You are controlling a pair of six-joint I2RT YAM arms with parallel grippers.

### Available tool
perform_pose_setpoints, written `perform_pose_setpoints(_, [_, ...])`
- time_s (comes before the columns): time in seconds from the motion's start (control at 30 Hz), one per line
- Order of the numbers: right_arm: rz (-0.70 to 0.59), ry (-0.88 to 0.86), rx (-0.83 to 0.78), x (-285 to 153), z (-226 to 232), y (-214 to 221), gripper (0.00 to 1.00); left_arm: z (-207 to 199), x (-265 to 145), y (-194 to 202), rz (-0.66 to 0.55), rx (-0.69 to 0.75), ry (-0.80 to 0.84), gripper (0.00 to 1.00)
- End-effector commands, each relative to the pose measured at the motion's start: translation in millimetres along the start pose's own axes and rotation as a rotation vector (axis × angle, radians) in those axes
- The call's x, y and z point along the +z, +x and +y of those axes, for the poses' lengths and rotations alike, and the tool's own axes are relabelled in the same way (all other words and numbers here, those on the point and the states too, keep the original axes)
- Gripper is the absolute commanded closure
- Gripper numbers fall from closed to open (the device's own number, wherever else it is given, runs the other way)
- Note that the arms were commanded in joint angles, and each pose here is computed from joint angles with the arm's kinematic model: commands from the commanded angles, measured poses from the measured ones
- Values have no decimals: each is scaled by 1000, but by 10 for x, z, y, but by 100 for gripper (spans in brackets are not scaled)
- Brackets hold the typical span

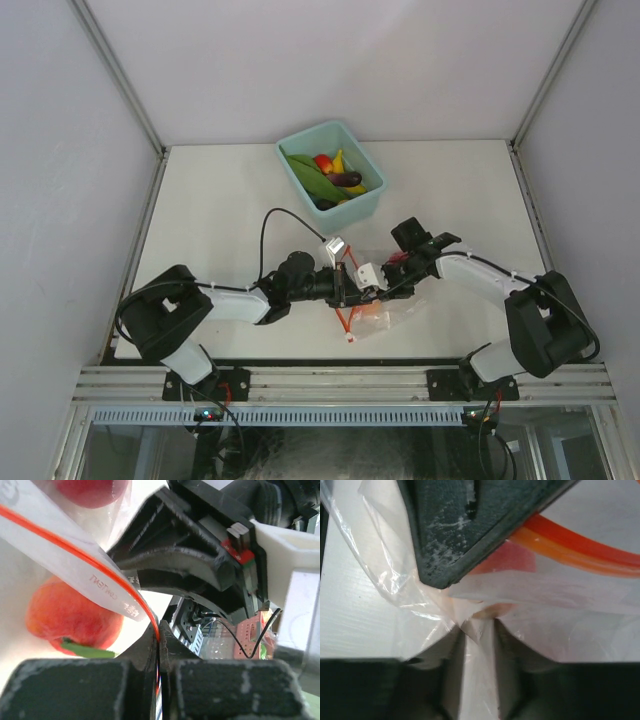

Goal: Open the zip-top bag and remove the fake food
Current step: Pick up the fake fruit from the zipper food storage bag.

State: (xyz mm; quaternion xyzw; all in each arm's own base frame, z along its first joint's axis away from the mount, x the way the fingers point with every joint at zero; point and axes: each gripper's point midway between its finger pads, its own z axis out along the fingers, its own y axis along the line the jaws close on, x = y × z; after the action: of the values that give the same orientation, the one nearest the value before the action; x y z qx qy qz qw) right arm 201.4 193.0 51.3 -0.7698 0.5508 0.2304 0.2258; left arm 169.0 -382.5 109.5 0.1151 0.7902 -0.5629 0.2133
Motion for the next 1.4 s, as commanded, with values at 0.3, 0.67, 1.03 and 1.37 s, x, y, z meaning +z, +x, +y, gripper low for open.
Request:
perform_pose_setpoints(0.3, [-19,20,-23,7,-112,-93,99,-181,-241,-195,-86,161,-6,45])
perform_pose_setpoints(0.67, [-41,15,-40,-3,-101,-126,100,99,-954,-351,-256,586,-221,35])
perform_pose_setpoints(1.03, [-66,7,-63,-13,-80,-180,100,287,-834,-311,-228,1016,-214,39])
perform_pose_setpoints(1.37, [-77,8,-69,-12,-83,-209,100,349,-452,-340,-176,1087,-188,36])
